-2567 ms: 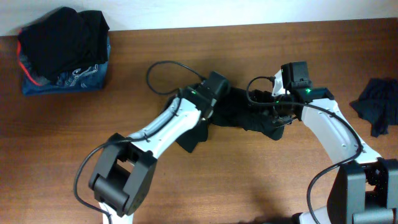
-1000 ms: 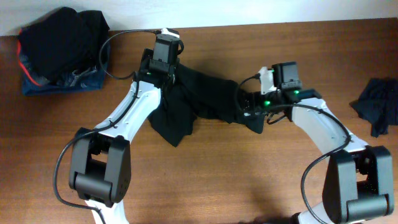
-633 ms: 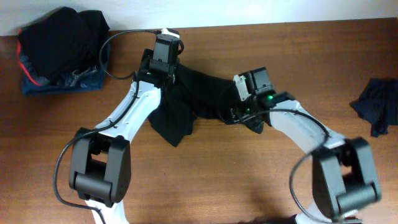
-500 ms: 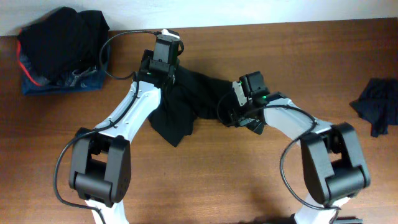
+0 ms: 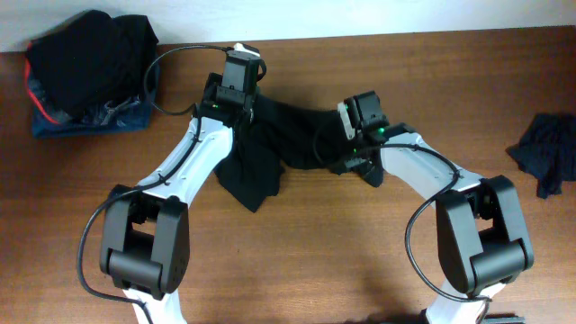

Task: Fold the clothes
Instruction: 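Lift and stretch the black garment apart with both grippers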

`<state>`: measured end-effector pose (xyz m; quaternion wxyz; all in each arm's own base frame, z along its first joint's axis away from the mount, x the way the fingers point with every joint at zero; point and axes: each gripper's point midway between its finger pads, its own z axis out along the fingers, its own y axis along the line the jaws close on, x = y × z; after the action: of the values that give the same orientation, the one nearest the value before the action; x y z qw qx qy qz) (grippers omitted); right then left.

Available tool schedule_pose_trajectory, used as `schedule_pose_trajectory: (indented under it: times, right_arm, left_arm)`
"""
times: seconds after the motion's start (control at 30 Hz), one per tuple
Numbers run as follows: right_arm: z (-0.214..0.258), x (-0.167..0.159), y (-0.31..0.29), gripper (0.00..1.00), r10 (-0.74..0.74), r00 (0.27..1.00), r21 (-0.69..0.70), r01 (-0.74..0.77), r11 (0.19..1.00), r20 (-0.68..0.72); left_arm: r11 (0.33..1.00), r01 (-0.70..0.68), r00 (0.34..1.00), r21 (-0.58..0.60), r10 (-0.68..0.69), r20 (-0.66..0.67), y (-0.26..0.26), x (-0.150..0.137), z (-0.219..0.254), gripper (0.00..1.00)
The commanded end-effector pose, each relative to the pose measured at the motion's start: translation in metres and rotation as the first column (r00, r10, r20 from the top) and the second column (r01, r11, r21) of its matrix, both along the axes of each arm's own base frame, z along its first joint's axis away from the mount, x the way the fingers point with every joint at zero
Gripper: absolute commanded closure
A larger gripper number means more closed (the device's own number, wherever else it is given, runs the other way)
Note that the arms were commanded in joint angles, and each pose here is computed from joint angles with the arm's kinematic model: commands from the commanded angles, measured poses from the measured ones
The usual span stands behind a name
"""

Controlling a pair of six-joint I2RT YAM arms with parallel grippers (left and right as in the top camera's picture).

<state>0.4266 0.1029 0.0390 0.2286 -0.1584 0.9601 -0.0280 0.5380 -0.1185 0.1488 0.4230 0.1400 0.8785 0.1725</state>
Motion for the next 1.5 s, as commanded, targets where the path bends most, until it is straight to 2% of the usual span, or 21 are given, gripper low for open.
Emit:
schedule_pose_trajectory:
  times: [0.0, 0.03, 0.13, 0.27, 0.47, 0.63, 0.83, 0.9, 0.97, 1.07, 1.13, 1.2, 1.27, 1.33, 1.4, 1.47]
  right_arm:
    - [0.019, 0.019, -0.002, 0.77, -0.053, 0.997, -0.003, 0.053, 0.999, 0.055]
    - [0.023, 0.022, -0.001, 0.82, -0.055, 0.996, 0.001, 0.055, 0.998, 0.063]
    - [0.03, 0.028, -0.001, 0.88, -0.06, 0.995, -0.001, 0.06, 0.998, 0.081]
    - [0.033, 0.034, -0.023, 0.88, -0.15, 0.982, -0.024, 0.154, 0.988, 0.111]
    - [0.046, 0.061, -0.097, 0.9, -0.413, 0.89, 0.082, 0.405, 0.911, 0.195]
    - [0.056, 0.075, -0.143, 0.9, -0.499, 0.825, 0.116, 0.487, 0.866, 0.264]
    - [0.067, 0.083, -0.169, 0.89, -0.542, 0.775, 0.133, 0.529, 0.838, 0.325]
    - [0.068, 0.081, -0.182, 0.87, -0.565, 0.746, 0.095, 0.572, 0.815, 0.352]
    - [0.067, 0.076, -0.199, 0.85, -0.592, 0.709, 0.024, 0.633, 0.774, 0.384]
    - [0.066, 0.067, -0.217, 0.83, -0.613, 0.67, -0.054, 0.692, 0.72, 0.418]
    - [0.073, 0.06, -0.232, 0.77, -0.626, 0.625, -0.109, 0.743, 0.66, 0.465]
    - [0.077, 0.059, -0.236, 0.64, -0.629, 0.606, -0.12, 0.759, 0.639, 0.487]
    - [0.079, 0.056, -0.239, 0.6, -0.63, 0.598, -0.135, 0.769, 0.625, 0.495]
    - [0.076, 0.054, -0.239, 0.34, -0.63, 0.607, -0.147, 0.766, 0.625, 0.484]
    - [0.074, 0.051, -0.238, 0.22, -0.63, 0.616, -0.159, 0.763, 0.626, 0.473]
    - [0.072, 0.047, -0.238, 0.12, -0.63, 0.63, -0.178, 0.757, 0.629, 0.453]
  left_arm:
    - [1.0, -0.003, 1.0, -0.004, 0.003, -0.006, 0.002, 0.004, -0.002, 0.99]
    - [1.0, -0.003, 1.0, -0.004, 0.003, -0.009, 0.002, 0.004, -0.004, 0.99]
    - [1.0, -0.003, 1.0, 0.001, 0.003, -0.021, 0.001, 0.004, -0.011, 0.99]
    - [1.0, -0.002, 0.999, 0.01, 0.003, -0.045, 0.001, 0.005, -0.025, 0.99]
    - [1.0, -0.01, 1.0, -0.005, 0.01, -0.005, 0.001, 0.018, -0.032, 0.99]
    - [0.999, -0.038, 0.998, -0.023, 0.039, 0.044, 0.012, 0.038, -0.051, 0.99]
    - [0.998, -0.061, 0.997, -0.024, 0.062, 0.047, 0.023, 0.045, -0.067, 0.99]
    - [0.997, -0.073, 0.996, -0.026, 0.075, 0.057, 0.03, 0.048, -0.065, 0.84]
    - [0.992, -0.126, 0.987, -0.011, 0.126, 0.099, 0.044, 0.052, -0.056, 0.78]
    - [0.98, -0.197, 0.97, 0.032, 0.19, 0.153, 0.06, 0.054, -0.044, 0.77]
    - [0.973, -0.203, 0.967, 0.111, 0.182, 0.177, 0.065, 0.055, -0.035, 0.72]
    - [0.969, -0.195, 0.969, 0.15, 0.167, 0.18, 0.063, 0.054, -0.03, 0.6]
    - [0.965, -0.208, 0.965, 0.161, 0.177, 0.192, 0.061, 0.052, -0.024, 0.56]
    - [0.963, -0.21, 0.964, 0.167, 0.176, 0.198, 0.056, 0.05, -0.02, 0.52]
    - [0.961, -0.214, 0.963, 0.174, 0.177, 0.205, 0.051, 0.047, -0.015, 0.44]
    - [0.955, -0.224, 0.961, 0.196, 0.183, 0.207, 0.043, 0.04, -0.008, 0.27]
